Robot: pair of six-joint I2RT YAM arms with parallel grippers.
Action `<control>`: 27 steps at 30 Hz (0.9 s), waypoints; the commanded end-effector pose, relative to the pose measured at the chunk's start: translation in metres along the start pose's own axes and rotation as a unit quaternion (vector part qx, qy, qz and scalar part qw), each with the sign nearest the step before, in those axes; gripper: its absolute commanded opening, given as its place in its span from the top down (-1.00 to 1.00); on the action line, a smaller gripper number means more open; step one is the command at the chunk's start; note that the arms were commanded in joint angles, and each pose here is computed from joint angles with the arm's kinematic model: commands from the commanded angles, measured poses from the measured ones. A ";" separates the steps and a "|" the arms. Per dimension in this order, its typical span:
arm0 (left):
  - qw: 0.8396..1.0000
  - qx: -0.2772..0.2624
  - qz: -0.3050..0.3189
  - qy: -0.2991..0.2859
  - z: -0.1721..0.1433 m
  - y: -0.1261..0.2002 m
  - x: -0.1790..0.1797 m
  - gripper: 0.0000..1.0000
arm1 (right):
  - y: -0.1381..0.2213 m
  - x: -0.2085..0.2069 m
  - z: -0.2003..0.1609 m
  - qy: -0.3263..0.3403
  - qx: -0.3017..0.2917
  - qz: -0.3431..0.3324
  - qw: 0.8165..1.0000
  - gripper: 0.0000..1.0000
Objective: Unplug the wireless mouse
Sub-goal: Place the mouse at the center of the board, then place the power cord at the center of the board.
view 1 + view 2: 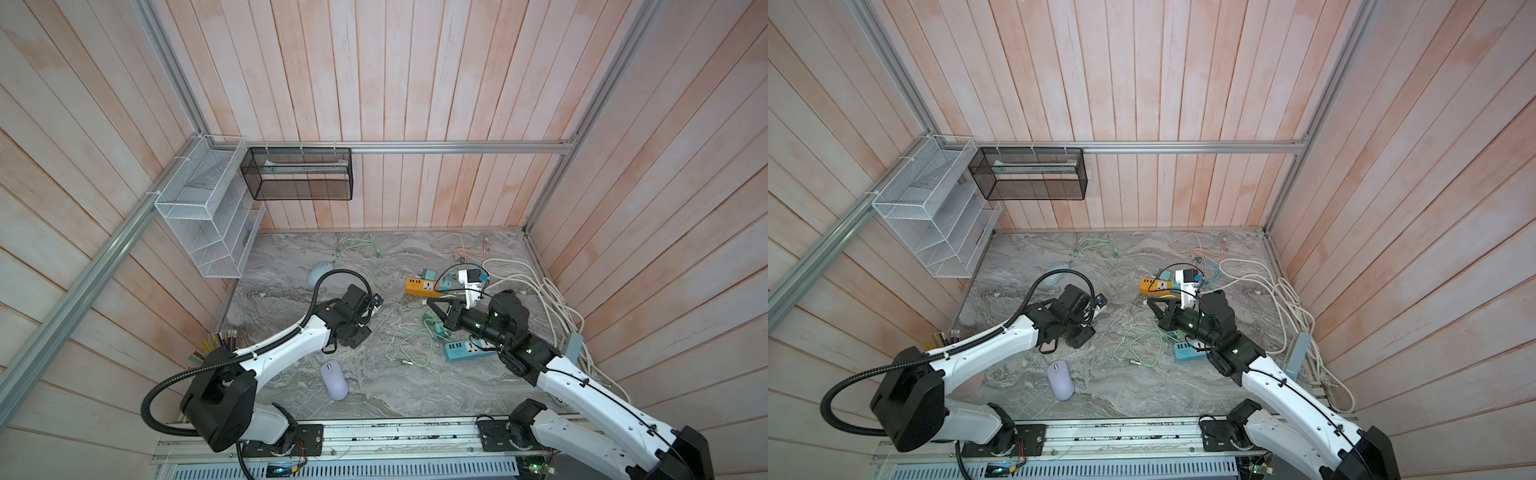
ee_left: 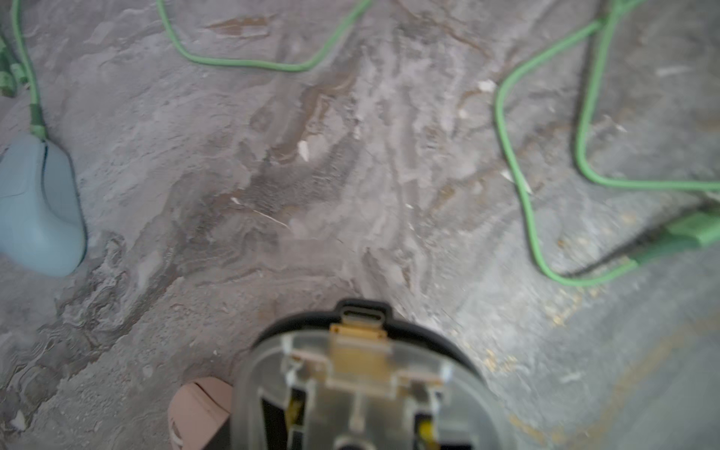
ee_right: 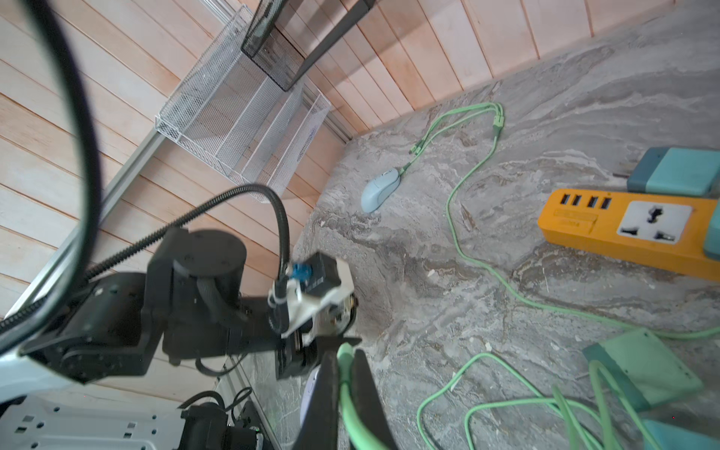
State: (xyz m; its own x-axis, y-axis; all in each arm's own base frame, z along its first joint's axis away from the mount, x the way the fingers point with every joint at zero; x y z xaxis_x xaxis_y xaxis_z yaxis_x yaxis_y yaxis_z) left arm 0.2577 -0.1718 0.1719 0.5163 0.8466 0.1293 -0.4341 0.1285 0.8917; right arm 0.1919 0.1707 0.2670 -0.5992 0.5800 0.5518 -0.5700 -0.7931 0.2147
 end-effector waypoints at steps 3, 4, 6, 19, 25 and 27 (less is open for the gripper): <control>0.996 0.026 0.039 0.071 0.035 -0.030 0.028 -0.19 | -0.002 -0.003 -0.014 -0.018 0.000 0.035 0.999 1.00; 0.996 0.035 0.036 0.077 0.039 -0.039 0.032 -0.19 | -0.002 -0.004 -0.016 -0.020 0.001 0.038 0.999 1.00; 0.994 0.054 0.029 0.089 0.043 -0.054 0.037 -0.20 | -0.001 -0.003 -0.018 -0.020 0.001 0.043 0.999 1.00; 0.982 0.131 -0.026 0.133 -0.005 -0.068 0.027 -0.24 | -0.031 -0.014 -0.064 0.039 0.134 -0.030 0.990 1.00; 0.985 0.093 -0.066 0.127 -0.004 -0.046 0.022 -0.55 | -0.066 -0.002 -0.099 0.070 0.218 -0.008 0.973 1.00; 0.987 0.059 -0.079 0.129 0.005 -0.032 0.023 -0.62 | -0.073 -0.008 -0.108 0.065 0.234 -0.017 0.970 1.00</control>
State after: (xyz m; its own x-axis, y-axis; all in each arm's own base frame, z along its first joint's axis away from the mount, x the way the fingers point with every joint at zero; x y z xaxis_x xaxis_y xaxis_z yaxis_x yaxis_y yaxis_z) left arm 0.2870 -0.1518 0.1245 0.3283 0.9436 -0.0416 -0.2084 0.1153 0.9712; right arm 0.1732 0.2380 0.1630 -0.6520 0.5920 0.4737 -0.2860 -0.7706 0.5695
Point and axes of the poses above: each gripper's point midway between its finger pads, its own y axis back along the fingers, its own x axis along the line the jaws close on, z = x × y, the point moved 9 cm from there along y, back along the fingers, and after that the axes turned 13 degrees about y, right-handed, at the moved point
